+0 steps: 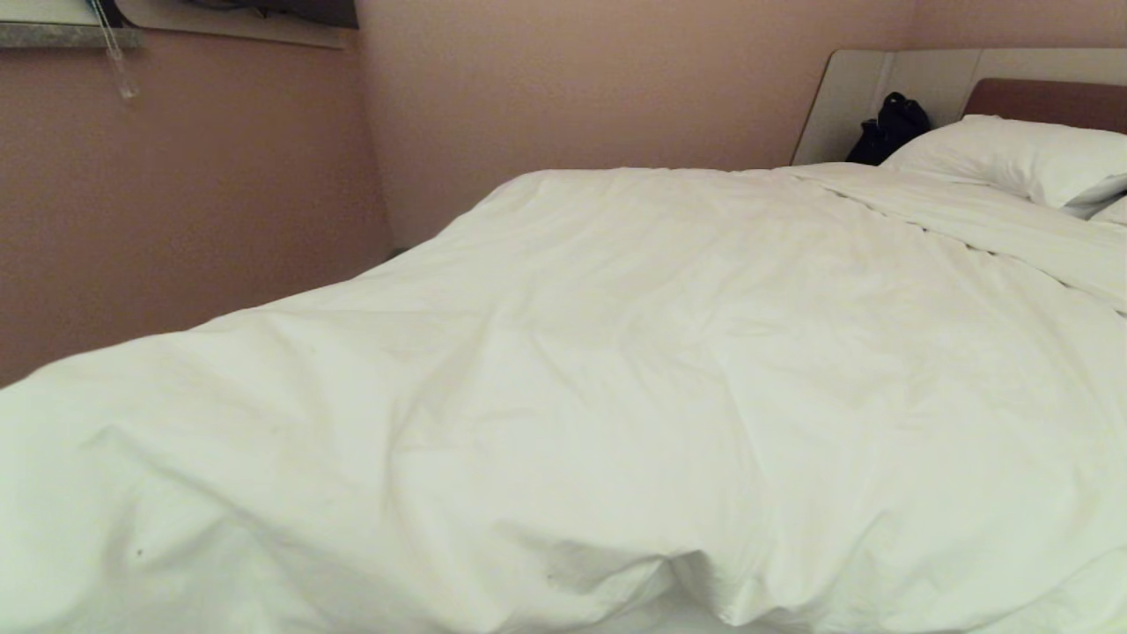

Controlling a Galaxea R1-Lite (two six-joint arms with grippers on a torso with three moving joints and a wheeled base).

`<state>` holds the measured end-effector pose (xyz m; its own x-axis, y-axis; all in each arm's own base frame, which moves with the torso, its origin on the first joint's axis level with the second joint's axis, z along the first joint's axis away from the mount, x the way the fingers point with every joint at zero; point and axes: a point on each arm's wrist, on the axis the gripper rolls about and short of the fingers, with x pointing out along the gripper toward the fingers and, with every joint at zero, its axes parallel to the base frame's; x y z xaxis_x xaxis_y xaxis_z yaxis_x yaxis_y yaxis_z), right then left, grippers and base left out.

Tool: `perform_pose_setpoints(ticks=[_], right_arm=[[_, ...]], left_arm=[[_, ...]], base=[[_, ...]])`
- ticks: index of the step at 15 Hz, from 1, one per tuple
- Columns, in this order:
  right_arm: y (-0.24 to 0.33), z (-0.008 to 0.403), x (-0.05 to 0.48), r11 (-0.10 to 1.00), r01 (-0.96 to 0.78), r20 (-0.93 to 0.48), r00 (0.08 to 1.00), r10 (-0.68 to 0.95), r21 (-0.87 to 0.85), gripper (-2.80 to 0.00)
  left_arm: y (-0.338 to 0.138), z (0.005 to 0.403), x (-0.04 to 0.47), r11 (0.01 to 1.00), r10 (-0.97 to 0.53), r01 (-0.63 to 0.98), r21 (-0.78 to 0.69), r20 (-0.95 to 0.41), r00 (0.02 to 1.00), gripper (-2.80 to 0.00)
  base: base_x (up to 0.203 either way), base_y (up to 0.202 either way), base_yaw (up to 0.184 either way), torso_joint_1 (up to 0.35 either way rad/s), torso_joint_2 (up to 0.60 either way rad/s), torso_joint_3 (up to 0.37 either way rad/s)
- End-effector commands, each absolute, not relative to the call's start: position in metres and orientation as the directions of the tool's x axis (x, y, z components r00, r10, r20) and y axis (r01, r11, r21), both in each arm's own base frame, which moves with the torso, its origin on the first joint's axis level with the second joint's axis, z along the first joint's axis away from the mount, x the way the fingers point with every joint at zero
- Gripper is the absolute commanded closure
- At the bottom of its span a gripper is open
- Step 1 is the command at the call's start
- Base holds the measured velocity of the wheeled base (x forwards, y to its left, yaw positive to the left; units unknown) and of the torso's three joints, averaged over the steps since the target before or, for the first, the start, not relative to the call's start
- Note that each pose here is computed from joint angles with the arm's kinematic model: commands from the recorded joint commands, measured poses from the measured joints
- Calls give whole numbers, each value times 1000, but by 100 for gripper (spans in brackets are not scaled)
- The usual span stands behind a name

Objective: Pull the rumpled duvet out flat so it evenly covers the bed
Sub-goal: Flatten the corners of the folded blanket

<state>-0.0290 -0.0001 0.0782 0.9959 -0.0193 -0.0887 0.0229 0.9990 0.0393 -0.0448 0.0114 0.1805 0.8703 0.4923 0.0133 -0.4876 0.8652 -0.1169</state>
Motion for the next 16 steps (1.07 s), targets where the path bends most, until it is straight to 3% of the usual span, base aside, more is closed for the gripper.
perform_pose_setpoints(ticks=[1,3,9,16], right_arm=[[0,83,-26,1000,-5,11,1000,5,-16,0],[1,79,-23,995,-6,35,999,9,-99,0],[0,75,-23,998,-2,-6,1000,2,-63,0],[0,75,-23,1000,1,-6,1000,-2,-23,0]], left_arm=[[10,184,-51,877,470,-460,-137,52,881,0],[9,190,-55,899,427,-413,-148,85,900,0],[4,196,-64,977,190,-172,-124,152,970,0],[3,230,-89,987,153,-133,-86,298,942,0]], base=[[0,0,0,0,0,0],[0,0,0,0,0,0],[0,0,0,0,0,0],[0,0,0,0,0,0]])
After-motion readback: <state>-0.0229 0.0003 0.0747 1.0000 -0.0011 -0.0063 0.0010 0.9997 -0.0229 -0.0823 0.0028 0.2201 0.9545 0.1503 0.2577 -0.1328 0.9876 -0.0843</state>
